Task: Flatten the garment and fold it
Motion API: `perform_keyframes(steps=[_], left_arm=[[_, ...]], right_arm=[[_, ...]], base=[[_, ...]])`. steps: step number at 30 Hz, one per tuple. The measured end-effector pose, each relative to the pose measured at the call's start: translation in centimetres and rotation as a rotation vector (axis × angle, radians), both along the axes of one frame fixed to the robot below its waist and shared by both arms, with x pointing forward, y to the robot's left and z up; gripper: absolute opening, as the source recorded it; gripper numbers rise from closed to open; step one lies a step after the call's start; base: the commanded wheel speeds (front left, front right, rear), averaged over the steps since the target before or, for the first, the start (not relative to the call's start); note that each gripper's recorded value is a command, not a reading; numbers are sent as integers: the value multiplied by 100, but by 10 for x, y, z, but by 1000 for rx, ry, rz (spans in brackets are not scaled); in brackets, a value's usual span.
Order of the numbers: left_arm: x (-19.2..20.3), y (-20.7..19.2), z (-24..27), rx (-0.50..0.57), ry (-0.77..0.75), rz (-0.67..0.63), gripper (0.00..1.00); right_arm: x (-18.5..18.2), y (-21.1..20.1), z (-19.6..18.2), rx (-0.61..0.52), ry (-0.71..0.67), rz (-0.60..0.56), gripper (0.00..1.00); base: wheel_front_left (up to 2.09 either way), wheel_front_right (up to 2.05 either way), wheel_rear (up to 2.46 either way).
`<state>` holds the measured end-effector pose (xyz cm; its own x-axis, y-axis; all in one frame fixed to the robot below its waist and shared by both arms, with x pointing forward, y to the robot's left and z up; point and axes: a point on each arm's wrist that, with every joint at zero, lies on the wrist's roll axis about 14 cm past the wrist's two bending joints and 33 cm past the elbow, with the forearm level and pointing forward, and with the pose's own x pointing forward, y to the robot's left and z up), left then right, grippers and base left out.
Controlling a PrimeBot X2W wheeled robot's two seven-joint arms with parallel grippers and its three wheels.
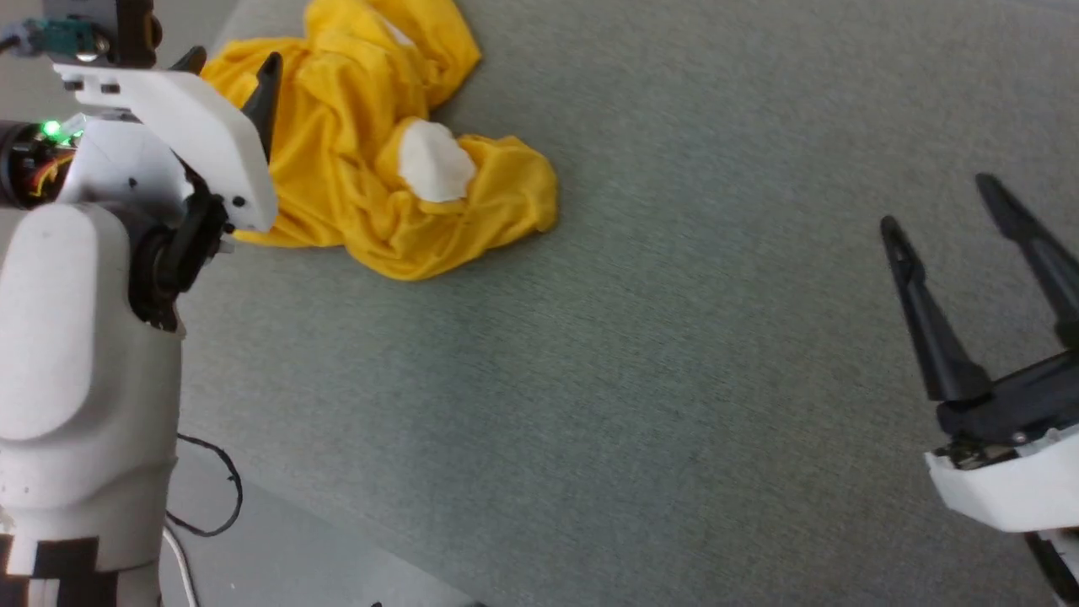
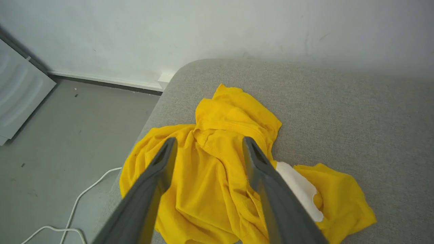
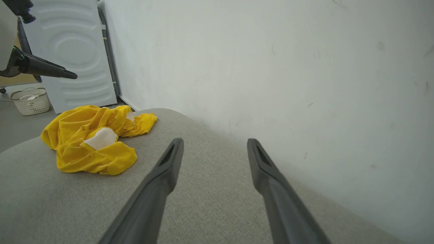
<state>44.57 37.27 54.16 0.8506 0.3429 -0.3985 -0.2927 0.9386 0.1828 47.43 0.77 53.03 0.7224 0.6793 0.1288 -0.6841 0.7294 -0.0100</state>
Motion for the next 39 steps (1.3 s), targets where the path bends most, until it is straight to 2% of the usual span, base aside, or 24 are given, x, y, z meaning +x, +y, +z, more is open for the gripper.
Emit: perform_keyframes(steps=[7, 12, 16, 17, 18, 19, 25, 30, 35, 39], left_arm=[[24, -3, -64, -16, 213, -37, 100], [25, -10, -122, -37, 376, -45, 100], [24, -10, -153, -53, 441, -32, 100], [26, -9, -156, -47, 442, -33, 85], [27, -8, -159, -38, 443, -36, 27], [28, -7, -161, -27, 441, -41, 0], [33, 0, -160, -3, 413, -40, 0], [29, 14, -136, 48, 389, -35, 0], [42, 28, -70, 150, 249, -63, 0], [61, 20, 1, 214, 102, -110, 0]], right_arm=[[20, -37, -20, -48, 24, -83, 100], [26, -55, -41, -72, 68, -117, 100], [28, -63, -56, -84, 101, -133, 100], [29, -65, -59, -85, 109, -137, 100], [29, -67, -62, -91, 117, -141, 100], [30, -68, -65, -93, 124, -145, 100], [31, -72, -66, -95, 127, -156, 100], [25, -63, -55, -48, 117, -146, 100], [16, -55, -36, 12, 97, -154, 100], [9, -56, -16, 54, 68, -185, 100]], base=[[0, 0, 0], [0, 0, 0], [0, 0, 0], [0, 0, 0], [0, 0, 0], [0, 0, 0], [0, 0, 0], [0, 0, 0], [0, 0, 0], [0, 0, 0]])
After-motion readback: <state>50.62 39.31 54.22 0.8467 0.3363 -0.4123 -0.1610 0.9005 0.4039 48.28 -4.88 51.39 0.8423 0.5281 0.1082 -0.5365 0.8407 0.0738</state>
